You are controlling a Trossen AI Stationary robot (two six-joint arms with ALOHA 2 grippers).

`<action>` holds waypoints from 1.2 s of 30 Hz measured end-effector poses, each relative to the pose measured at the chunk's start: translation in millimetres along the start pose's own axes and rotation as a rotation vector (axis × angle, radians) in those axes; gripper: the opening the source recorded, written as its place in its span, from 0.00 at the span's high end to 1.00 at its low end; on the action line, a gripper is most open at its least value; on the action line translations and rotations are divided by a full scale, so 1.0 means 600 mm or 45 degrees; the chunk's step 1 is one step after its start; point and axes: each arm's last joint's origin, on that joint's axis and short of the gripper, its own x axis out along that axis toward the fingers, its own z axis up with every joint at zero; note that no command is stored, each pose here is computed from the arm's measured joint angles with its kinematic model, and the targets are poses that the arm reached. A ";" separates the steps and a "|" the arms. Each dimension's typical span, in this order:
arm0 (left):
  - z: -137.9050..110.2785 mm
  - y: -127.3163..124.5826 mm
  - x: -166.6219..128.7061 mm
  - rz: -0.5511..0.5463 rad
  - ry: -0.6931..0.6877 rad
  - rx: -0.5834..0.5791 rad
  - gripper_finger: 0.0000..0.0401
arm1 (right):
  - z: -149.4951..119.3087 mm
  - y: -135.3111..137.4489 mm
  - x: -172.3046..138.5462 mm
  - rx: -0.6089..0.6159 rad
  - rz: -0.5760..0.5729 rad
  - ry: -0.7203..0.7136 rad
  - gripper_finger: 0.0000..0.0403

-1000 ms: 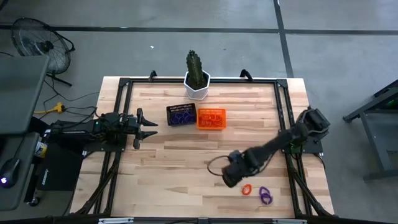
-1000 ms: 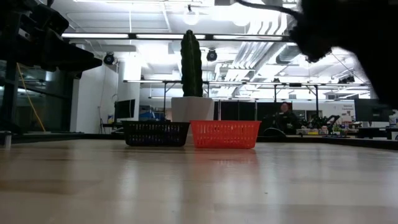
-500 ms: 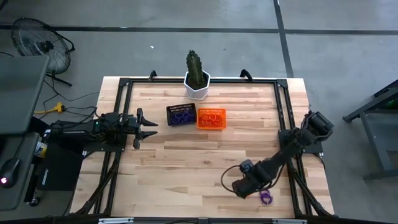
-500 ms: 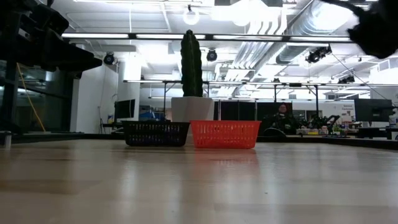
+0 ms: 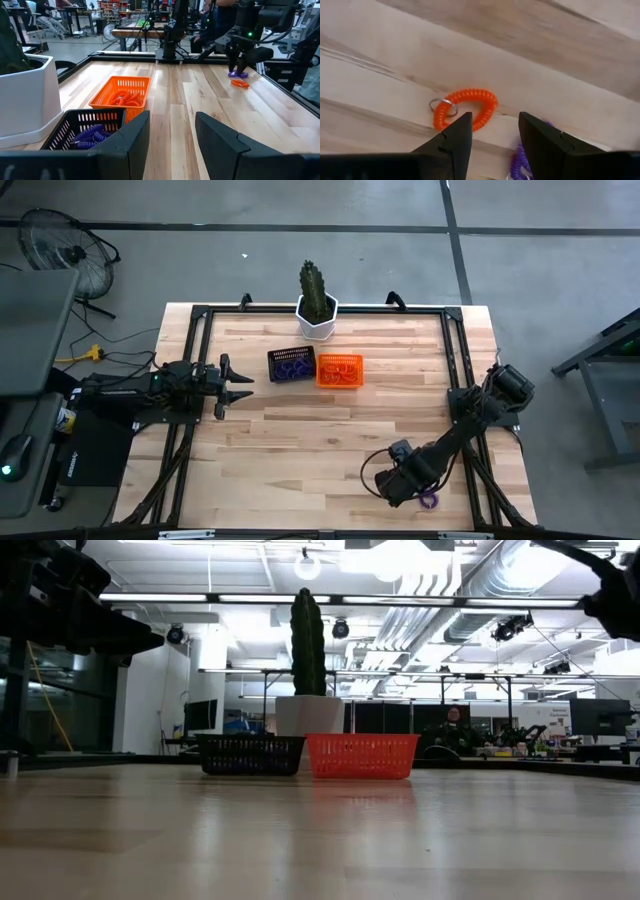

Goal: Sort spring keychains
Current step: Put the orange spring keychain in the orange bin

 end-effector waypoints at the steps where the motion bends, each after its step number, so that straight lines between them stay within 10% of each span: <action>1: 0.000 0.000 0.000 0.000 0.000 0.000 0.61 | 0.000 0.001 0.001 -0.001 0.007 -0.004 0.61; 36: 0.000 0.000 0.000 0.000 0.000 0.000 0.61 | -0.007 0.029 0.064 -0.003 -0.026 0.057 0.61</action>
